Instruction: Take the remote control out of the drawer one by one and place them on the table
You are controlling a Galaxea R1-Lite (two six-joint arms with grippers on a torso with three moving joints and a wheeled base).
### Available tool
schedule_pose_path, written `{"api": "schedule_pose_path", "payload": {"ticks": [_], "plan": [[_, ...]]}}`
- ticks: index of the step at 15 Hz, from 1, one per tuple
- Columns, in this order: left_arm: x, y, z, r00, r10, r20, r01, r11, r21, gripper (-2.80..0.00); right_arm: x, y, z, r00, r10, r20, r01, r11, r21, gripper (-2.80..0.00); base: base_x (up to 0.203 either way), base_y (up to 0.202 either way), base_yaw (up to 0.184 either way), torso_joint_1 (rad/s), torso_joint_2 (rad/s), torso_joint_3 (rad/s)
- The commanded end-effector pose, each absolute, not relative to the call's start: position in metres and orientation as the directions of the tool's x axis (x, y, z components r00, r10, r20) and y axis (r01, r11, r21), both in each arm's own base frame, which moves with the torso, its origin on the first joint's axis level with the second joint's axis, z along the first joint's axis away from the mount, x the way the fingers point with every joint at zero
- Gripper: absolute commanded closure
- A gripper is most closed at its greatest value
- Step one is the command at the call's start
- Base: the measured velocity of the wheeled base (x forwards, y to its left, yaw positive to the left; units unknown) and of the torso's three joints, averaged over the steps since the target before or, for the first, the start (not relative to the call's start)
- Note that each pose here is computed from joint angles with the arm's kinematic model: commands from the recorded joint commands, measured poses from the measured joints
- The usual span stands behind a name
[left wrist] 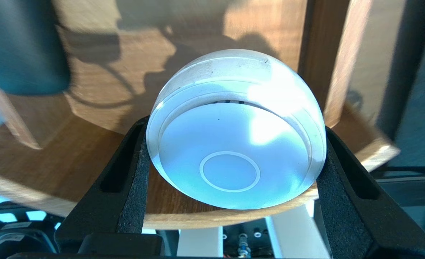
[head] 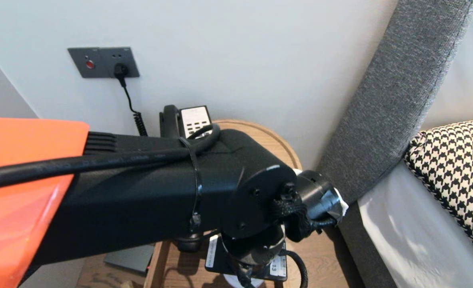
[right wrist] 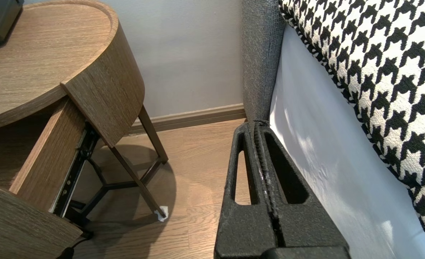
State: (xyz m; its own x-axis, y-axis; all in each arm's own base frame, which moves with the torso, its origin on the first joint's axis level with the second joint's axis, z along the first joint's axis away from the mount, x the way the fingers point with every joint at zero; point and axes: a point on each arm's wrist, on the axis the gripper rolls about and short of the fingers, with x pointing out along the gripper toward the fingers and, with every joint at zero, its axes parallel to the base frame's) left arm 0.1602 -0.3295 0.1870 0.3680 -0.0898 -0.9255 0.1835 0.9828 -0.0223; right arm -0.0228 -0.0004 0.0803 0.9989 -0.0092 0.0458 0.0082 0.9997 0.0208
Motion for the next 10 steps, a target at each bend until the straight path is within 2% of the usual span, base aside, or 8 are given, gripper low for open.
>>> {"api": "schedule_pose_path", "payload": {"ticks": [1,10], "plan": [[0.173,-0.323,0.206,0.399,-0.116,-0.909,0.171,0.984,-0.050,0.00,-0.021,0.000,0.074,1.000,-0.009,0.021,0.009,1.000,0.020,0.00,0.000,0.000,0.000,0.000,0.00,0.000],[0.211,-0.307,0.215,0.471,-0.147,-0.870,0.120,0.987,-0.102,0.00,-0.021,0.000,0.074,1.000,-0.009,0.021,0.009,1.000,0.020,0.00,0.000,0.000,0.000,0.000,0.00,0.000]]}}
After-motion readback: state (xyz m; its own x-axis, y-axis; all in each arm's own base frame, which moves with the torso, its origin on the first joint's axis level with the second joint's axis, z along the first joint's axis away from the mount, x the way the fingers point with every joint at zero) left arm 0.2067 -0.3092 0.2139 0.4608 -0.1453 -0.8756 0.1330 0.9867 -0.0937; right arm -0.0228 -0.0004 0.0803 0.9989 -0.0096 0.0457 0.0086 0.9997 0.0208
